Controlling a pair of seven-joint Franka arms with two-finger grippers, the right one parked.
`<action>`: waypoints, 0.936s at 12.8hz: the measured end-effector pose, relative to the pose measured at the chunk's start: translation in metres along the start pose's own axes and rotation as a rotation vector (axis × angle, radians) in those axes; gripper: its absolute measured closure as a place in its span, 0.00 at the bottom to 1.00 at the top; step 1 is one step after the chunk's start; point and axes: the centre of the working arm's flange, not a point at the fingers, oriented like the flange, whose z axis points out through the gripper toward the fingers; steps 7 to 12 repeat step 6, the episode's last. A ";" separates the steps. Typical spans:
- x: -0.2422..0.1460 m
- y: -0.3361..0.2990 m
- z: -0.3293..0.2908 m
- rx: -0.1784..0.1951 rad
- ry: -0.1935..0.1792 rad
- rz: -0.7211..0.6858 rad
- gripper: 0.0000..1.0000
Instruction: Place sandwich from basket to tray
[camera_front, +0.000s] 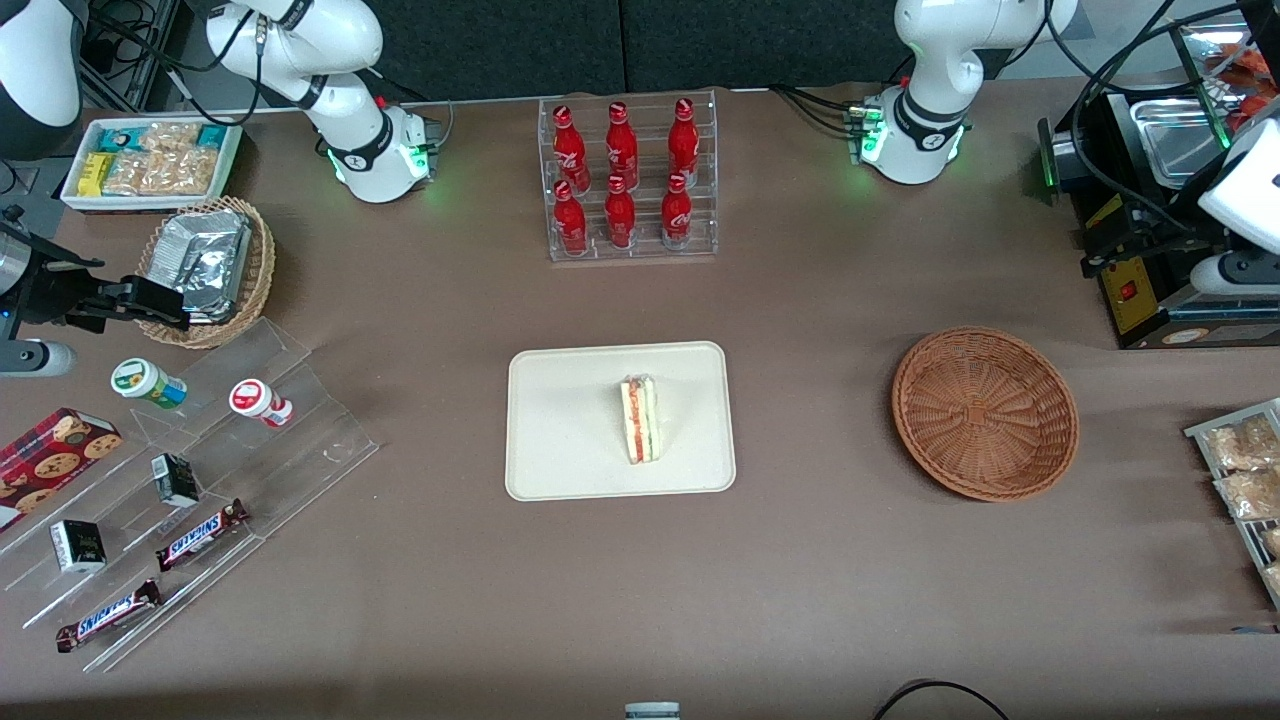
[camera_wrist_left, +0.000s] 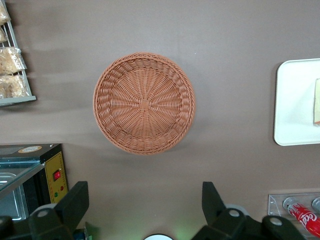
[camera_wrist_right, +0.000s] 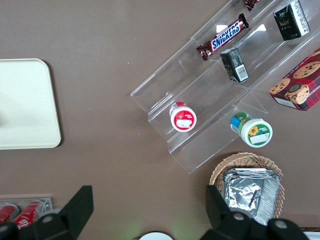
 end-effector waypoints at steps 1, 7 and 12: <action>0.000 0.001 0.000 0.000 -0.001 0.003 0.00; 0.002 0.002 0.004 0.000 -0.010 0.004 0.00; 0.002 0.002 0.004 0.000 -0.010 0.004 0.00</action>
